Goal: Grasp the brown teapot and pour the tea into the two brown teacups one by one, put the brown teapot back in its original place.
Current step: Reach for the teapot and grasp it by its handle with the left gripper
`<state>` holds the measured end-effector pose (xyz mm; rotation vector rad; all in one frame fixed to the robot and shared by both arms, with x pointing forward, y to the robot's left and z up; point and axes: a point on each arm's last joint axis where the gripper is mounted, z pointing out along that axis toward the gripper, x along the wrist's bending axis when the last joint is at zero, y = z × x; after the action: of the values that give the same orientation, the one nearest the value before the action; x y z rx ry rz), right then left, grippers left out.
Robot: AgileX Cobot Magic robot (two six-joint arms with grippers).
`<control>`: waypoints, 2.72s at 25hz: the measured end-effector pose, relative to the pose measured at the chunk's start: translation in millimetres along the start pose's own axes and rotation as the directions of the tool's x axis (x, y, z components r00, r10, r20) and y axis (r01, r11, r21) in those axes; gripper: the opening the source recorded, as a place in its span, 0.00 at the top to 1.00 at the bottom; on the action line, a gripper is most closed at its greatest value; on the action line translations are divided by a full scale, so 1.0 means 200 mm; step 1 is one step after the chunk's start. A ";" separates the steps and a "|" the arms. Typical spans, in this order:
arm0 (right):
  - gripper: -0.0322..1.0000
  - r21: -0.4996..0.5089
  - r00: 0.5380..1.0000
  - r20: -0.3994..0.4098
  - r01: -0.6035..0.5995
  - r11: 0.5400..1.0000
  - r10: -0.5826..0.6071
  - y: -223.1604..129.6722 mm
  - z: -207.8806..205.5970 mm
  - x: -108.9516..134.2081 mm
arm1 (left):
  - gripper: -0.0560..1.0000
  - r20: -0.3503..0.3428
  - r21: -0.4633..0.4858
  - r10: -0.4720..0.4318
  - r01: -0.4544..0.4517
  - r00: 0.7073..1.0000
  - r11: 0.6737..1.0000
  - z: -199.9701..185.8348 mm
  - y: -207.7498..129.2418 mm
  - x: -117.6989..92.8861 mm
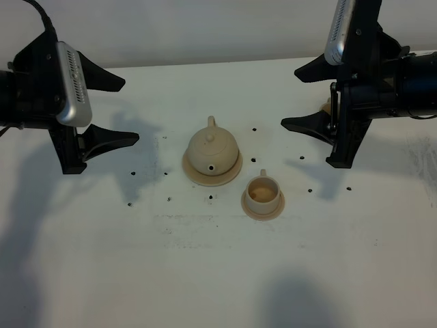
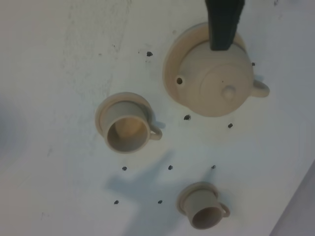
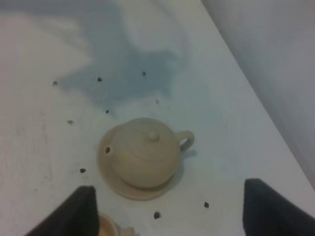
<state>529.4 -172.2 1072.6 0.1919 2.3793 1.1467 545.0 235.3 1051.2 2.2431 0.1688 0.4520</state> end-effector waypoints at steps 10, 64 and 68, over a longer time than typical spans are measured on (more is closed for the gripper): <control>0.39 -0.003 1.000 0.001 -0.004 1.000 0.004 0.00 0.00 0.00 | 0.27 -0.001 0.000 -0.001 0.001 1.000 1.000 0.00 0.00 0.00; 0.40 -0.084 0.695 0.438 -0.600 0.796 0.570 0.10 -0.57 -0.01 | 0.32 -0.550 -0.093 -0.634 0.714 0.544 0.693 -0.35 0.02 0.06; 0.43 -0.051 0.655 0.469 -0.649 0.759 0.592 0.11 -0.66 0.06 | 0.32 -0.531 -0.152 -0.677 0.729 0.510 0.668 -0.34 0.04 0.07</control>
<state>453.4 -247.0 1154.4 1.2751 1.9711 1.0600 531.6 282.3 1100.7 1.8306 1.3967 0.6160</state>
